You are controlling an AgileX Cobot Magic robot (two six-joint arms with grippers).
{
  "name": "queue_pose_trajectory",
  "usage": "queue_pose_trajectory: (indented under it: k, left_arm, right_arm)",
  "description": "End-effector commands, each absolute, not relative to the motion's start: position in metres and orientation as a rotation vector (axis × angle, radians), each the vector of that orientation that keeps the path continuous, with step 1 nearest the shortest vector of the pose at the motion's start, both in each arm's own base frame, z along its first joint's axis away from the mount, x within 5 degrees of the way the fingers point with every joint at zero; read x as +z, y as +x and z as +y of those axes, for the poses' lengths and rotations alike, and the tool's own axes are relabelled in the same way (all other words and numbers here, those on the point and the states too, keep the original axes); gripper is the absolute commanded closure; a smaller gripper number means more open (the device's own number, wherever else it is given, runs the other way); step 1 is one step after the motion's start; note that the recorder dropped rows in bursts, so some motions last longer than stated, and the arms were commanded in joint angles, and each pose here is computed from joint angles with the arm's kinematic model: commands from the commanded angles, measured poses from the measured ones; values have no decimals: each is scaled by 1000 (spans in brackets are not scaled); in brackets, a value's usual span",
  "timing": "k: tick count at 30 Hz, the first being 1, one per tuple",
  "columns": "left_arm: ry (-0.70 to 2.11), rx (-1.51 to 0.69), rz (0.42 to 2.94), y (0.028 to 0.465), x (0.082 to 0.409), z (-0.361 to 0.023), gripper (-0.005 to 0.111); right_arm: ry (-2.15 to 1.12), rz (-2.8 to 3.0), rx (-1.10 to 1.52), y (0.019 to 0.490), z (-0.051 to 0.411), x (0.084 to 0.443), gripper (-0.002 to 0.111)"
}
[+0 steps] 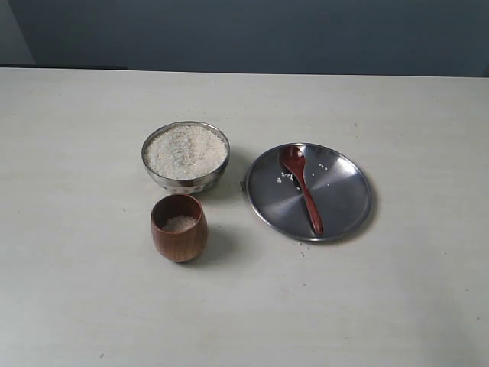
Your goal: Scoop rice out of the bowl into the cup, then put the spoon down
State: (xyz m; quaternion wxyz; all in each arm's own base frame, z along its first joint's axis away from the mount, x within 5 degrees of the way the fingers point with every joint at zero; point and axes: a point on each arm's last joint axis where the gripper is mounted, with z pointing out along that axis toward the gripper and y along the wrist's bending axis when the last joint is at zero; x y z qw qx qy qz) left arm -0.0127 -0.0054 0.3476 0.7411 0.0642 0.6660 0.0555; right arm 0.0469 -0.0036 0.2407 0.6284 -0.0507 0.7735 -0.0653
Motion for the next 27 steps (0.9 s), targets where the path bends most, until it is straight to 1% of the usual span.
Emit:
queue_pose_trajectory:
  k: [1, 9, 15, 19, 27]
  left_arm:
    - [137, 125, 1453, -13, 349, -5, 106]
    - [137, 125, 1453, -13, 349, -5, 106]
    - [137, 125, 1453, -13, 349, -5, 106]
    - [137, 125, 1453, -13, 349, -5, 106]
    - [137, 125, 1453, -13, 349, -5, 106]
  right_arm:
    - [-88, 1840, -96, 47, -2, 231, 108]
    - [-88, 1829, -96, 48, -2, 231, 108]
    - [-99, 1762, -108, 54, -2, 219, 108]
    - [-102, 1759, -106, 57, -1, 205, 108]
    - [-92, 1865, -86, 56, -1, 189, 108]
